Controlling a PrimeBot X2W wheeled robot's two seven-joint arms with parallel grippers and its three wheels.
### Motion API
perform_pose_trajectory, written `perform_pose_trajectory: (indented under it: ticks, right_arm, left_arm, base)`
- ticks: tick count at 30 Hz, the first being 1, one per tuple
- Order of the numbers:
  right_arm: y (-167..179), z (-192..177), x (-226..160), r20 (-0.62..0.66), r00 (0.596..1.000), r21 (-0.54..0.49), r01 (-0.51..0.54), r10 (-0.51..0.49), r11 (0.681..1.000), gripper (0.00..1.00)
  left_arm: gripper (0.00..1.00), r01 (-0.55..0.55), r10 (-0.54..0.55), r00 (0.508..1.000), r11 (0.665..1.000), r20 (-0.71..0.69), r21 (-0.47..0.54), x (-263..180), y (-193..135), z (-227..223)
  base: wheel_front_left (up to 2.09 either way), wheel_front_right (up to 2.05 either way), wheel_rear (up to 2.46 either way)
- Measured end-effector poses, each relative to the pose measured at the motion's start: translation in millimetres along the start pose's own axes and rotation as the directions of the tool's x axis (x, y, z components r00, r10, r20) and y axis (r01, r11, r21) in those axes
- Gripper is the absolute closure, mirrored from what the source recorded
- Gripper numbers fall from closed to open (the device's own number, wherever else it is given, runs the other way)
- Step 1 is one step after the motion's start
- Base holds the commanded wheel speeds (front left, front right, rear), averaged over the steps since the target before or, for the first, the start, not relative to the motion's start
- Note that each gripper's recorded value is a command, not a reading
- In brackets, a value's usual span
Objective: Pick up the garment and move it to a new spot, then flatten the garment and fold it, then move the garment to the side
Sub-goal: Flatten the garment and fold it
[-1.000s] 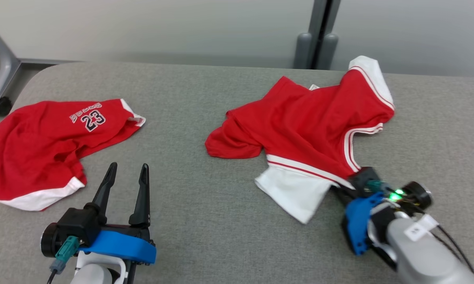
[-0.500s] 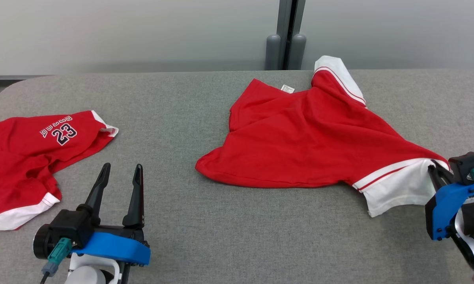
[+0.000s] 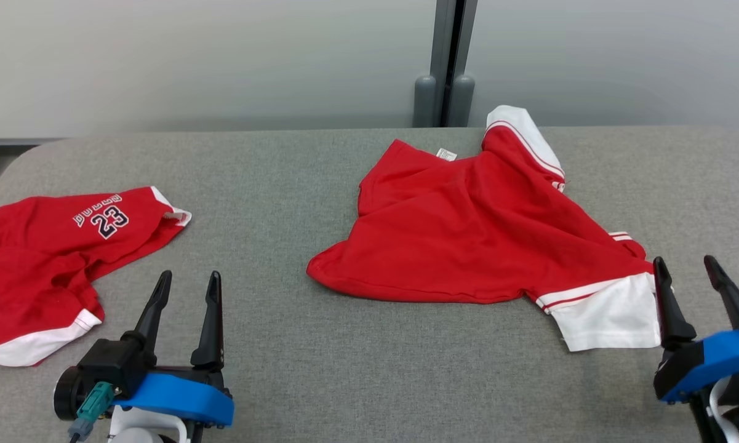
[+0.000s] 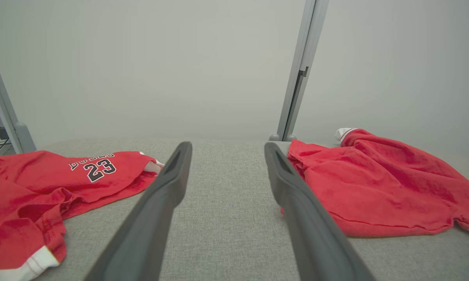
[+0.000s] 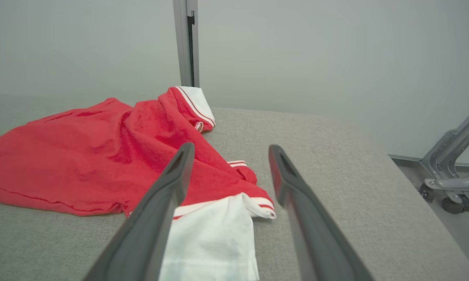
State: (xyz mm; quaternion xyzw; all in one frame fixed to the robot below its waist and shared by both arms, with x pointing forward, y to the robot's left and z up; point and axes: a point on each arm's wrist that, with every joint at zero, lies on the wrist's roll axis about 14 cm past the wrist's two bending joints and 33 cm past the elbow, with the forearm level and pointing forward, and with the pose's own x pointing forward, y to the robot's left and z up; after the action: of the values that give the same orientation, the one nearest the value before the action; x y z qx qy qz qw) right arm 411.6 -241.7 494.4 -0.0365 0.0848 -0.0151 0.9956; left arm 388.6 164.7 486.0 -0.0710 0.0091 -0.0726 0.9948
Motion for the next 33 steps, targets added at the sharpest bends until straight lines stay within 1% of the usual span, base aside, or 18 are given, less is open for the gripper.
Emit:
perform_pose_trajectory:
  ticks: [2, 5, 10, 20, 33]
  right_arm:
    - [6, 9, -11, 0.061, 0.998, 0.065, 0.005, -0.009, 0.998, 0.0]
    - [11, 24, -26, 0.142, 0.99, 0.12, 0.006, -0.023, 0.993, 0.0]
    - [13, 23, -43, 0.175, 0.984, 0.178, 0.004, -0.035, 0.984, 0.0]
    - [10, 20, -60, 0.181, 0.982, 0.224, 0.009, -0.051, 0.974, 0.0]
    - [13, 15, -57, 0.17, 0.985, 0.229, 0.003, -0.043, 0.973, 0.0]
  left_arm:
    - [0.0, -0.005, 0.005, 1.0, 1.0, -0.002, -0.004, -4, 0, -1]
    - [0.0, -0.012, 0.012, 1.0, 1.0, 0.008, -0.005, -8, 1, 2]
    - [0.0, -0.016, 0.017, 1.0, 1.0, 0.008, -0.007, -15, 1, 1]
    - [0.0, -0.028, 0.028, 1.0, 1.0, 0.013, -0.008, -25, 1, 2]
    - [0.0, -0.038, 0.038, 0.999, 0.999, -0.001, -0.008, -27, 1, -3]
  base:
    - [0.0, 0.0, 0.0]
    - [0.0, 0.0, 0.0]
    - [0.0, 0.0, 0.0]
    - [0.0, 0.0, 0.0]
    - [0.0, 0.0, 0.0]
